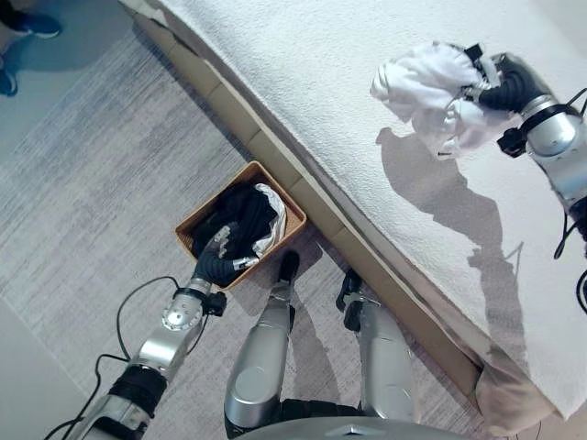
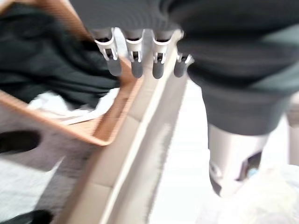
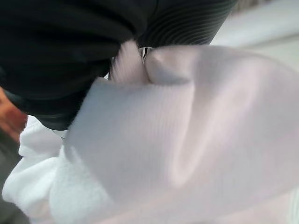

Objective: Pick up clothes into the bucket

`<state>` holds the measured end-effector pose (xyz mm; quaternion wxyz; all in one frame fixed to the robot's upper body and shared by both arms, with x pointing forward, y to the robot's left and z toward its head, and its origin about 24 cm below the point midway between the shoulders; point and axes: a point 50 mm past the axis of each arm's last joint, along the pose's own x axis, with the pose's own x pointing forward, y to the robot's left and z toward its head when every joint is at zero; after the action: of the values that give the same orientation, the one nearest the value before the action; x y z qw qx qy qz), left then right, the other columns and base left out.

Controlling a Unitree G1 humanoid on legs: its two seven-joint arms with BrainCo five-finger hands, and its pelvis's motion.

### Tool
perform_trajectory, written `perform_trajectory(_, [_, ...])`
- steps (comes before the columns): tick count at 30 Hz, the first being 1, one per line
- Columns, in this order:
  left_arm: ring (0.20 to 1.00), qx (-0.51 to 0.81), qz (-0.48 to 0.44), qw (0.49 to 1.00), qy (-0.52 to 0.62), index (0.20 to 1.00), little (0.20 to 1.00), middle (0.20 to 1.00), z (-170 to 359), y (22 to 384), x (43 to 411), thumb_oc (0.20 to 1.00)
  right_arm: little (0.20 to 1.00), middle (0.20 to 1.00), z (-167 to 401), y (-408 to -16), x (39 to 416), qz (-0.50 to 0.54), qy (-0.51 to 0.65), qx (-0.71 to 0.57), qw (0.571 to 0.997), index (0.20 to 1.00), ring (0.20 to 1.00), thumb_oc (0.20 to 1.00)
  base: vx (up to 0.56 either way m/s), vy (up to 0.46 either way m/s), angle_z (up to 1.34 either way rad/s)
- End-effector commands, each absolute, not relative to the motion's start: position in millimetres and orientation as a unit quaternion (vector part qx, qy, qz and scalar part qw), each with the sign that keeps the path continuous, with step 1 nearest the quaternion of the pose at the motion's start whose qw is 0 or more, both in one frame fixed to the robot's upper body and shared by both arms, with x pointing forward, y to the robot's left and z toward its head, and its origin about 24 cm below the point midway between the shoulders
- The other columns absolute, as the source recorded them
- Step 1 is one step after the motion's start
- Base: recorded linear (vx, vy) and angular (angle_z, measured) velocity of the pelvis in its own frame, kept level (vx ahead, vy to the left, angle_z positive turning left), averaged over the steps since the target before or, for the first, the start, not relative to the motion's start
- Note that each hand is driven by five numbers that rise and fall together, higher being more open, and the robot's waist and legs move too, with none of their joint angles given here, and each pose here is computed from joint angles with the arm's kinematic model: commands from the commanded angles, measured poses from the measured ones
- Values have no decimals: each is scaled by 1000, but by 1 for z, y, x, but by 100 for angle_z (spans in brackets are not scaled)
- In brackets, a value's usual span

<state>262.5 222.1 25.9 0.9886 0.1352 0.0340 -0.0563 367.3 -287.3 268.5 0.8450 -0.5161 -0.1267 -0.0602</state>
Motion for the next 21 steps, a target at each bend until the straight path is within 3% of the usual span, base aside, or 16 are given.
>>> perform_trajectory(1, [1000, 131, -64, 989, -27, 1000, 1000, 1000, 50, 225, 261, 1000, 200, 200, 286, -296, 351, -53, -158, -525, 834, 200, 200, 200, 86, 20, -4])
perform_trajectory(11, [1000, 193, -99, 964, -153, 1000, 1000, 1000, 117, 217, 273, 1000, 200, 200, 253, -291, 328, 64, -106, -532, 838, 200, 200, 200, 118, 4, -20])
perform_trajectory(21, [1000, 248, -218, 900, -286, 1000, 1000, 1000, 174, 156, 279, 1000, 200, 200, 237, -267, 313, 181, -86, -493, 846, 200, 200, 200, 100, -12, -8])
